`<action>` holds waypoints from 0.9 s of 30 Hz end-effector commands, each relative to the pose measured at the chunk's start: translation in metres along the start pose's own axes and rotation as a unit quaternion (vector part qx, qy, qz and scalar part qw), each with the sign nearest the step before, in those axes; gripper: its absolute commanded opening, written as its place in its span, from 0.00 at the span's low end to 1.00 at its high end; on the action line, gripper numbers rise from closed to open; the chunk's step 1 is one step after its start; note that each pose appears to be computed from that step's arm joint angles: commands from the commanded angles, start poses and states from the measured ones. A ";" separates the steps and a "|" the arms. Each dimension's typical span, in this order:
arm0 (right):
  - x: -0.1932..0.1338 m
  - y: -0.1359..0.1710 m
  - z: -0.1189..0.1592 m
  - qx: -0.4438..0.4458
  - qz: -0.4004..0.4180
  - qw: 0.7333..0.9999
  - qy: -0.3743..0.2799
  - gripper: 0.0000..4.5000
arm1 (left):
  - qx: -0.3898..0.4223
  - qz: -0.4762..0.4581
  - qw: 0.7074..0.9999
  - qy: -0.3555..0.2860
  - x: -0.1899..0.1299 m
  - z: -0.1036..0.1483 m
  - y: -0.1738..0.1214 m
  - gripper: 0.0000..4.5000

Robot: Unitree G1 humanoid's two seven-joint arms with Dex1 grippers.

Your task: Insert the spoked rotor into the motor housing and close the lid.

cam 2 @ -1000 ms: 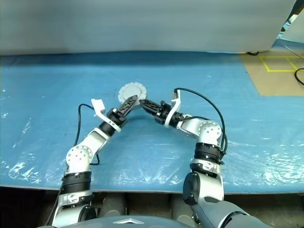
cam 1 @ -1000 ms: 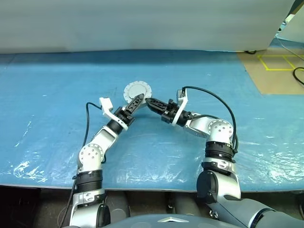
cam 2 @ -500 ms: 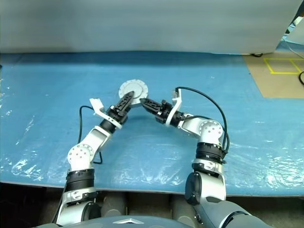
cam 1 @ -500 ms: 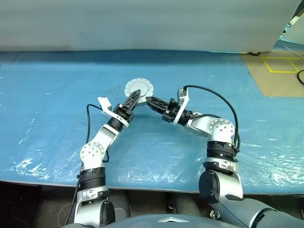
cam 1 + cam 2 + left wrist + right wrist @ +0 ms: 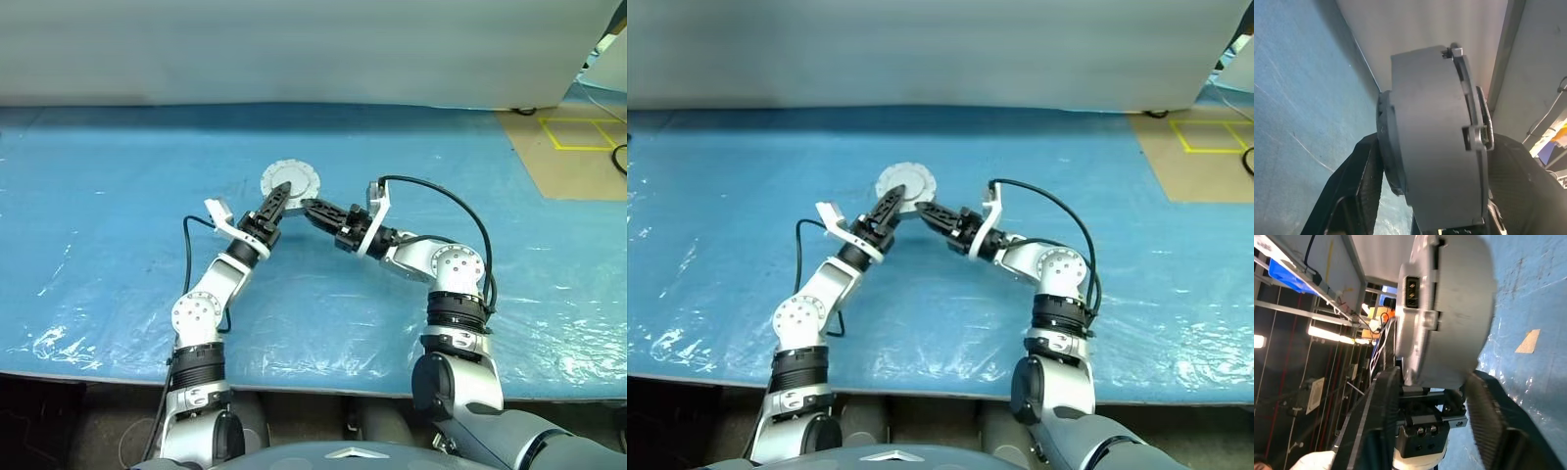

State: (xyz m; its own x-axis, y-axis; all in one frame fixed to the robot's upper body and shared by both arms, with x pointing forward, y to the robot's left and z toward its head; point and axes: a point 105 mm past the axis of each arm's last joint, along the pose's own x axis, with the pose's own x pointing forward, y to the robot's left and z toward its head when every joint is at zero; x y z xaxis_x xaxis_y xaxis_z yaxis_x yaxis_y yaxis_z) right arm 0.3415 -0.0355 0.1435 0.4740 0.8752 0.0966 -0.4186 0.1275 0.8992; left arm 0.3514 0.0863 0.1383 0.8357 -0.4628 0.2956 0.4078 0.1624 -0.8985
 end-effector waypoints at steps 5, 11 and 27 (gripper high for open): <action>0.002 0.021 0.011 -0.035 0.039 0.998 -0.023 0.77 | -0.014 -0.020 0.998 -0.059 0.006 0.017 -0.012 0.63; 0.002 0.017 0.012 -0.041 0.029 0.998 -0.027 0.77 | -0.010 0.010 0.988 -0.153 0.000 0.054 0.000 0.63; 0.004 0.021 0.015 -0.063 0.031 0.997 -0.023 0.77 | 0.075 0.176 0.922 -0.338 -0.063 0.143 0.062 0.63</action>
State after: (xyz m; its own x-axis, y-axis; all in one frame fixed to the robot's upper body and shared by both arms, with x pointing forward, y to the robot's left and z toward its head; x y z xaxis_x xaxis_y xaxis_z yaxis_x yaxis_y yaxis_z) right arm 0.3480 -0.0388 0.1521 0.5003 0.8577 0.1186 -0.4840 0.1634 0.8597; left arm 0.3748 0.2474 0.0897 0.9548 0.2790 0.1029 0.0159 0.2976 -0.9546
